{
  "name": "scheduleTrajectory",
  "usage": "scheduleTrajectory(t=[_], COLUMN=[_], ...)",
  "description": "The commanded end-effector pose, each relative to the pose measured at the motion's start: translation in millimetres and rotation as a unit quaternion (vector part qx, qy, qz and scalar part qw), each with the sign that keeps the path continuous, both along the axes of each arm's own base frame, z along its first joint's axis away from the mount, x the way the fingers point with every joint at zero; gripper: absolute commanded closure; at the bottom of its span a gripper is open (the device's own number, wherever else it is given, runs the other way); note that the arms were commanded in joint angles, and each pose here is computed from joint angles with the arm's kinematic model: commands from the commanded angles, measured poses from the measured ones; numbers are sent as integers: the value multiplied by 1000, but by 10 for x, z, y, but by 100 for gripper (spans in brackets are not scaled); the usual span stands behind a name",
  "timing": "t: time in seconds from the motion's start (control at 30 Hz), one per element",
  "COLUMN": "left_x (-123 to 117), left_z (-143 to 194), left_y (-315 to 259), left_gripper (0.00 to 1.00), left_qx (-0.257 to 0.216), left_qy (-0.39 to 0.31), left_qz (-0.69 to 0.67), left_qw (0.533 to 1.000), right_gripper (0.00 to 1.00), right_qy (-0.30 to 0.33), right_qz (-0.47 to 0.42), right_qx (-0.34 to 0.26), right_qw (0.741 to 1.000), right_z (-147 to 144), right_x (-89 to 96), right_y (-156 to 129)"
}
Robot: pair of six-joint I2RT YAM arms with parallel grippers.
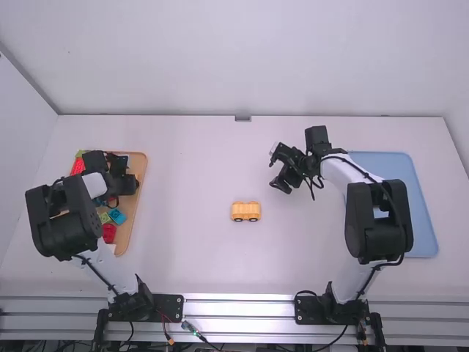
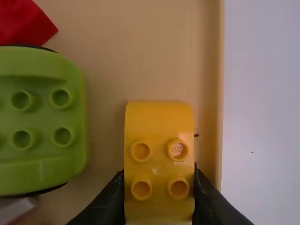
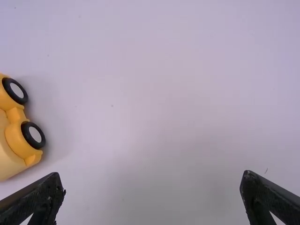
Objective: Assemble lego blocks to make yellow taxi
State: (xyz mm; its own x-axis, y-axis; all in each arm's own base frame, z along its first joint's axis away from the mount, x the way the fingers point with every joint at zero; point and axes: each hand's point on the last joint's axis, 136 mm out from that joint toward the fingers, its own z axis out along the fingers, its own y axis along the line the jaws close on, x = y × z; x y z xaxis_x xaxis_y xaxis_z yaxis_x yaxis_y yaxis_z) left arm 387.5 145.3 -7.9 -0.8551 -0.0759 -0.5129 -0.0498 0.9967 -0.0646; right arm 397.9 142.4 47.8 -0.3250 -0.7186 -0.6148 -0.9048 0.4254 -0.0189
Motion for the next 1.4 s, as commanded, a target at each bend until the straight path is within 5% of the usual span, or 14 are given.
scheduleTrajectory(t=[0.0, 0.2, 0.63, 0.83, 0.97, 1.37], left_x=[-57, 28, 93, -277, -415, -618], left_z=[-13, 91, 656, 823, 842, 906], left_y=[-46, 5, -461, -1364, -1670, -2560], left_gripper=[75, 98, 98, 98, 98, 99], left_qx=[-9, -19, 11, 42, 30, 27], left_qy=[4, -2, -48, -96, -103, -119], left_qz=[0, 24, -49, -320, -385, -573], left_qw=[1000, 1000, 998, 942, 917, 811], right_gripper=[1, 1, 1, 1, 1, 1], right_qy=[-16, -16, -18, -21, -21, -74], right_qz=[3, 3, 5, 16, 18, 171], right_qx=[7, 7, 10, 35, 40, 186], right_qw=[1000, 1000, 1000, 999, 999, 965], right_z=[147, 147, 156, 214, 224, 89], right_x=[36, 36, 42, 33, 29, -606], right_y=[35, 36, 45, 121, 134, 359])
